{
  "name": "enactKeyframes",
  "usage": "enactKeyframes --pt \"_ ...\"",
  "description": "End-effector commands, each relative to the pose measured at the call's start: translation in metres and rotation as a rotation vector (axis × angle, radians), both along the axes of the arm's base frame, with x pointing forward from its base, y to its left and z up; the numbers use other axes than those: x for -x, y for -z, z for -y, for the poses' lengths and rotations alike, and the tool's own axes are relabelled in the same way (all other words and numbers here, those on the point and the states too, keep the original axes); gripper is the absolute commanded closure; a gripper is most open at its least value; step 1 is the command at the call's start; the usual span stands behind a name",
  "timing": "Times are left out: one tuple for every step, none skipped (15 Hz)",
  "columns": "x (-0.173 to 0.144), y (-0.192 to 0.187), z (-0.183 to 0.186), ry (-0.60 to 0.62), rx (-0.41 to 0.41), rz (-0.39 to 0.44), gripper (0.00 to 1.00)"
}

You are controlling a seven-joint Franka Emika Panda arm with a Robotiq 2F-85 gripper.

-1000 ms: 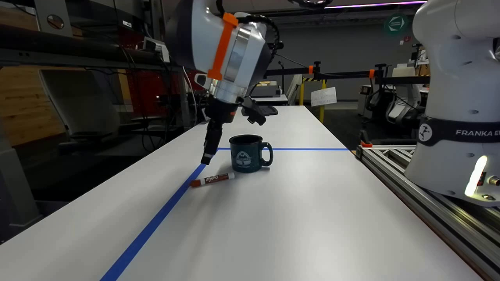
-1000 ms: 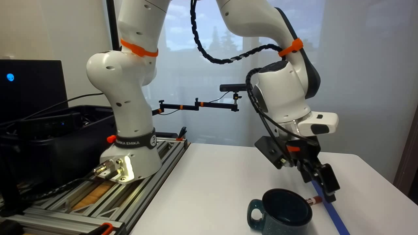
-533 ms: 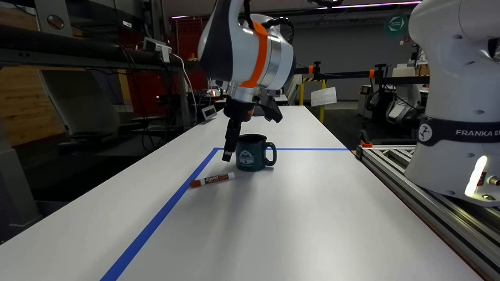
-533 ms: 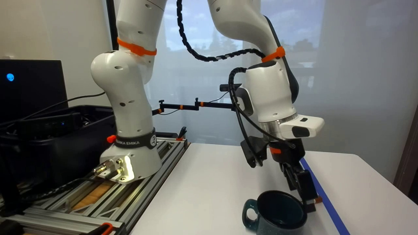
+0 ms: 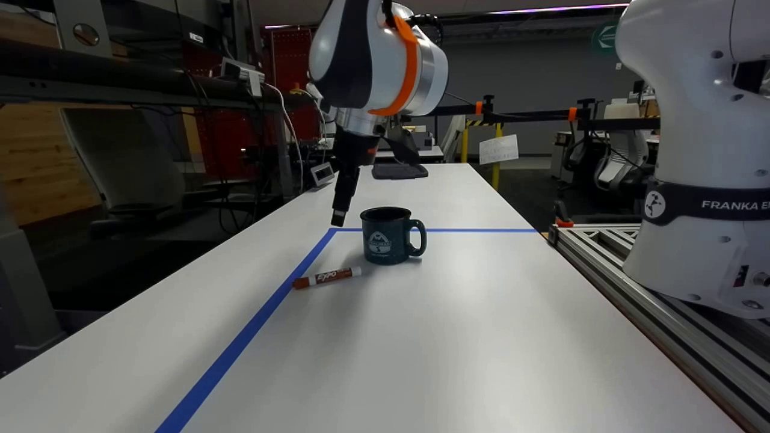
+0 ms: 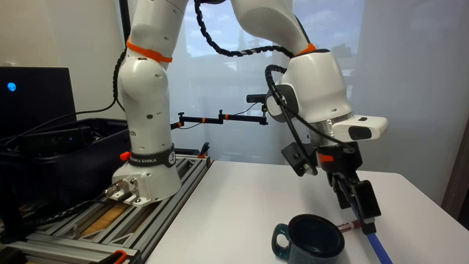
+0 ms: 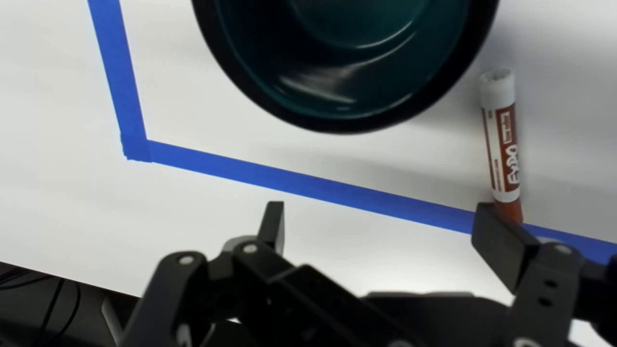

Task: Remove the red marker from the dark green mug.

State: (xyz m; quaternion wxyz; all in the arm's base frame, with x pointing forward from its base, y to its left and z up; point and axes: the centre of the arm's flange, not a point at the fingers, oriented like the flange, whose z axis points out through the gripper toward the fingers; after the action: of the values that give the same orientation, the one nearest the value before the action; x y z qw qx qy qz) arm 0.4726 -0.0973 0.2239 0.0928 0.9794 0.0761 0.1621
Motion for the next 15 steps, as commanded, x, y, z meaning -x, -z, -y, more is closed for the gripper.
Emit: enactKeyframes --pt "-0.025 -0.066 -0.019 0.012 -0.022 -0.046 0.00" --pt "-0.029 -0.072 -0.021 0.013 -0.026 -0.056 0.00" --pt "-0.032 -0.078 -0.022 0.011 -0.036 -0.069 0.00" --pt "-0.035 -0.083 -0.026 0.009 -0.041 -0.088 0.00" --pt "-0.038 -0.088 -0.029 0.006 -0.048 -0.105 0.00" --pt "-0.040 -0.092 -0.033 0.011 -0.053 -0.129 0.00" --pt "-0.040 -0.098 -0.038 0.015 -0.059 -0.150 0.00" --pt "-0.040 -0.104 -0.042 0.024 -0.058 -0.166 0.00" --pt "-0.039 -0.108 -0.045 0.025 -0.062 -0.188 0.00" --pt "-0.038 -0.111 -0.049 0.035 -0.058 -0.201 0.00" --pt "-0.037 -0.114 -0.051 0.034 -0.063 -0.211 0.00" --pt "-0.036 -0.115 -0.053 0.044 -0.057 -0.211 0.00" --pt "-0.035 -0.117 -0.053 0.032 -0.075 -0.207 0.00" --pt "-0.048 -0.097 -0.047 0.029 -0.062 -0.194 0.00" --pt "-0.048 -0.099 -0.049 0.027 -0.063 -0.194 0.00"
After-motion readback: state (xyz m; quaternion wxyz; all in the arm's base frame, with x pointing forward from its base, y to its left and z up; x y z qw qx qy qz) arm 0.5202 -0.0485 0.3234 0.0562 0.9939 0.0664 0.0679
